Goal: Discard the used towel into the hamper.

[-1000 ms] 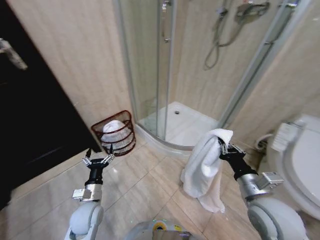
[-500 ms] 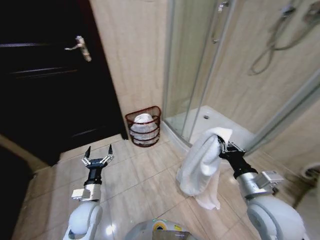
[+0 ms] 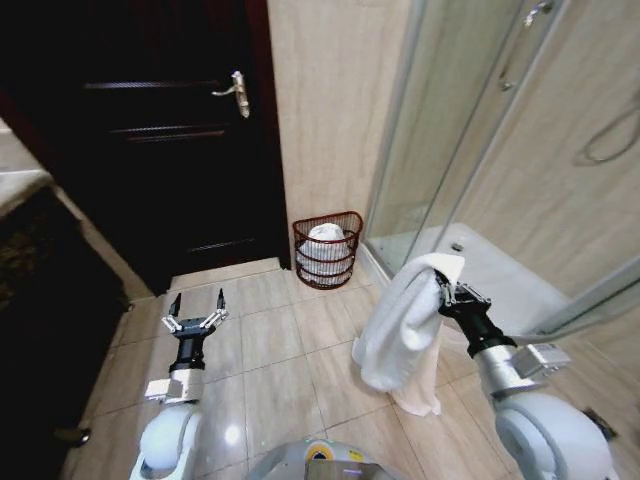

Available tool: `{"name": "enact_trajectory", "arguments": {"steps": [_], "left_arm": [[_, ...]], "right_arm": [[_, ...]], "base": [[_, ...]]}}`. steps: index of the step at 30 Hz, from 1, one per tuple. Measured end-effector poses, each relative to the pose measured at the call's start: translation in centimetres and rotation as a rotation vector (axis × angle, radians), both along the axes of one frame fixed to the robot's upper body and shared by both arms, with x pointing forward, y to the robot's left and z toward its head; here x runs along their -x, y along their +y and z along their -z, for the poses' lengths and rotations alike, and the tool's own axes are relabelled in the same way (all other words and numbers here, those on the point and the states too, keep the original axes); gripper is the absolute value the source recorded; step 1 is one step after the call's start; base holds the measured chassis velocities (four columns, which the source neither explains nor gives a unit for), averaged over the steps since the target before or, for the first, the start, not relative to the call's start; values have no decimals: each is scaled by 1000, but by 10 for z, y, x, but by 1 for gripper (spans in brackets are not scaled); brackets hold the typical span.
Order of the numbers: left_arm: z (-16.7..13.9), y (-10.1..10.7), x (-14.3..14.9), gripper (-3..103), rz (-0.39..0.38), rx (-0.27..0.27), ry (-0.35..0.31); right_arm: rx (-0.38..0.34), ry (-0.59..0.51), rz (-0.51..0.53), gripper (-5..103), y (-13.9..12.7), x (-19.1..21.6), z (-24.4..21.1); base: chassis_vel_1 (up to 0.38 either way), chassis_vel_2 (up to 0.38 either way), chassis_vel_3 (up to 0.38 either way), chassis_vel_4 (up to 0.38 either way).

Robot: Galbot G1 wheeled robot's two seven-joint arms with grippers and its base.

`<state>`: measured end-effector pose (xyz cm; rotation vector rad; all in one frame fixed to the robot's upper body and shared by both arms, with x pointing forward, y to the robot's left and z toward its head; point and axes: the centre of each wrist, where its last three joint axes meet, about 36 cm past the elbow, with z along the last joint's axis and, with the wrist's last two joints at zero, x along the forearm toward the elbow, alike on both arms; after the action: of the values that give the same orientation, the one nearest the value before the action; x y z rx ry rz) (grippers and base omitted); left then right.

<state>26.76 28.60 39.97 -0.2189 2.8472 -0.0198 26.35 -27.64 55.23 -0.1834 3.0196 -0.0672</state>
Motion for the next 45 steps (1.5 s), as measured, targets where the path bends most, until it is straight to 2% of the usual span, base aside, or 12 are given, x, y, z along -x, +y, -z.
{"name": "enact_trajectory", "arguments": {"steps": [14,45], "left_arm": [[2,0,-5,100,7,-6,14],[5,-1,-6,100,11,-4,37]], "right_arm": [[11,-42,-26,3,-1,-2,-2],[10,-47,-32,3,-2,-5,2]], "base": [[-5,3,5,-5],[-94,121,115,-99]]}}
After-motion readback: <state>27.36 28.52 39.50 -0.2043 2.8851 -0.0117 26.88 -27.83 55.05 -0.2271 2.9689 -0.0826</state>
